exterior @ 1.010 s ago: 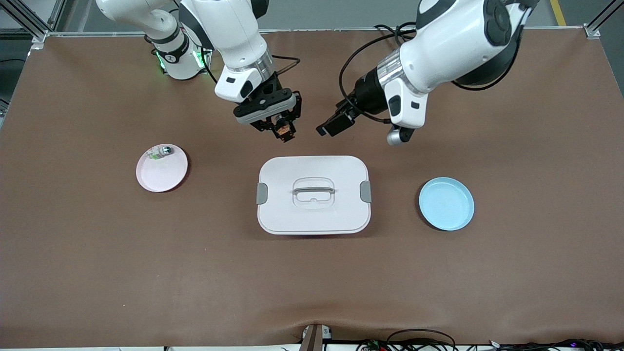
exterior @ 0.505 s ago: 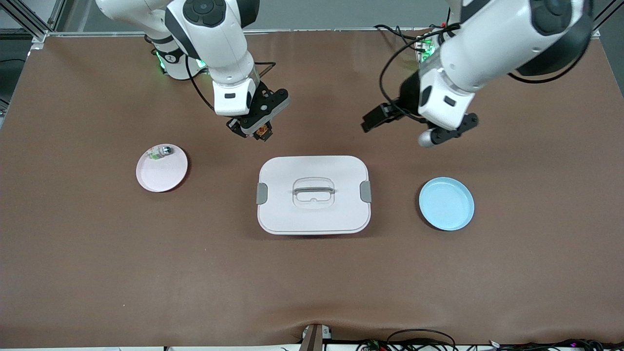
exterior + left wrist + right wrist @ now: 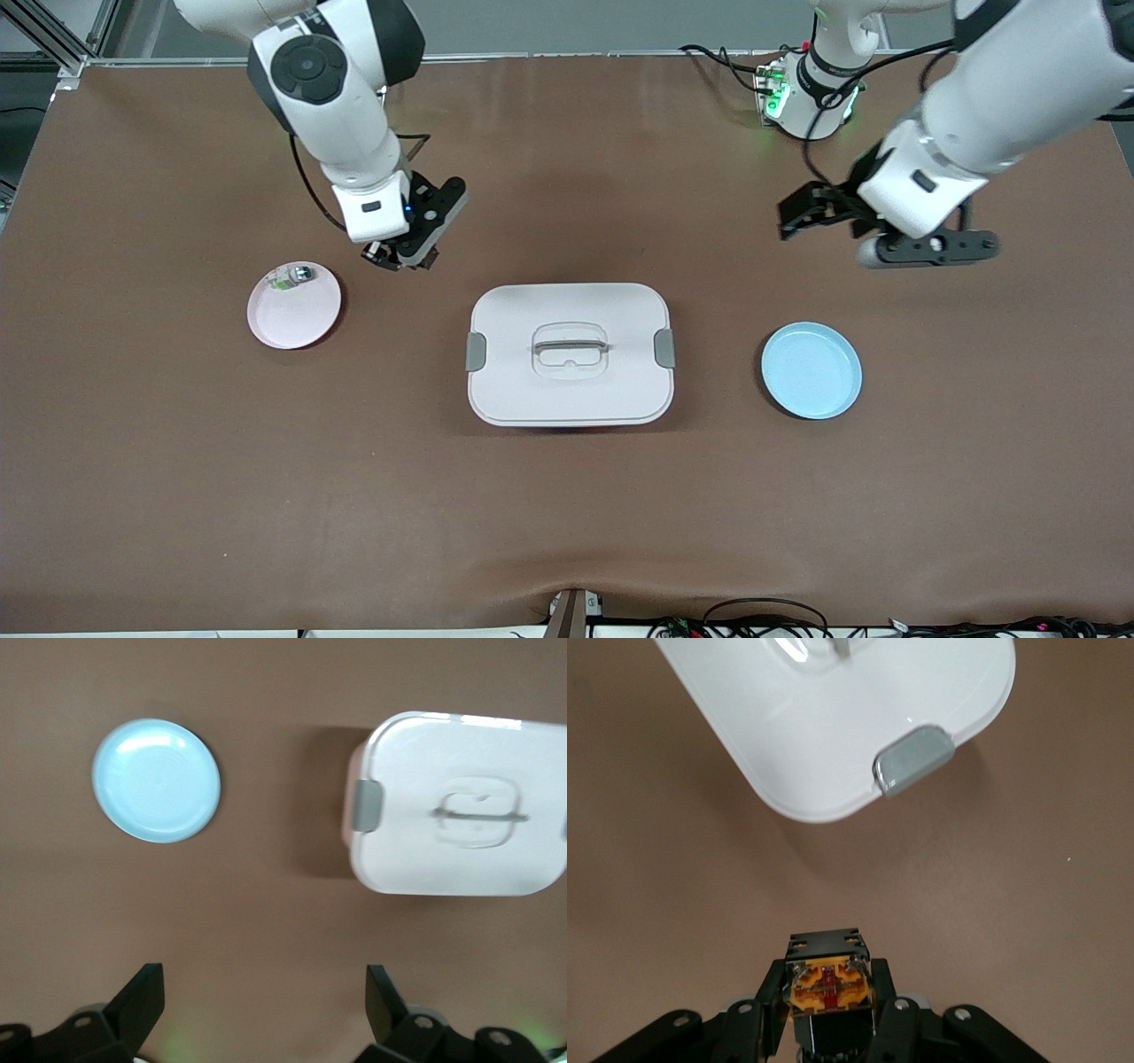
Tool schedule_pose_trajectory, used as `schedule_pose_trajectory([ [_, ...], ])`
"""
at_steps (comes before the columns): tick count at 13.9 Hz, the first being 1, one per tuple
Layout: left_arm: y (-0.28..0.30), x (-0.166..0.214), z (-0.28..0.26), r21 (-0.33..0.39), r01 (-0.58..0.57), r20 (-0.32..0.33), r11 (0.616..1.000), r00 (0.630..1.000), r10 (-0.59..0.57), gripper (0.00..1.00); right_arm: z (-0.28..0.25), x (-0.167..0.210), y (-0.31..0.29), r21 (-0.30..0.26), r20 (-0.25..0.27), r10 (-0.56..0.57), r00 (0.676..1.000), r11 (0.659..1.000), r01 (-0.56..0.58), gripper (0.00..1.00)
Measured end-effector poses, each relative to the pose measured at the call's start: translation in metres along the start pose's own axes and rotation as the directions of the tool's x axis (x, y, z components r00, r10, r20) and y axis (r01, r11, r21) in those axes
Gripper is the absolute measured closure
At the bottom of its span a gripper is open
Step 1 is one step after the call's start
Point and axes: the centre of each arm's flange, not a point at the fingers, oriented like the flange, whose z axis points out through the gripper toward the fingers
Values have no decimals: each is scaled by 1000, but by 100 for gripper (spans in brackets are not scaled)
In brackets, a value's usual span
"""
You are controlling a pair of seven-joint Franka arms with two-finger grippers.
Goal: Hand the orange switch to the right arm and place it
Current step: 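Open the left gripper and withdraw while the right gripper carries the switch, then lower the switch onto the pink-white plate with the right gripper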
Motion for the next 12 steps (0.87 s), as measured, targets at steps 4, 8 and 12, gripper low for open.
schedule_pose_trajectory([
  [4, -96, 16, -7, 19, -22, 37, 1000, 999, 21, 0, 22, -55, 29, -18, 1, -138, 990, 990, 138, 58],
  [8, -136, 16, -2, 57, -68, -27, 996, 997, 70, 0, 50, -96, 41, -14, 14, -231, 973, 973, 231, 58],
  [12, -173, -7, -4, 99, -103, -93, 990, 989, 112, 0, 82, -142, 57, 25, -35, -269, 962, 963, 270, 58],
])
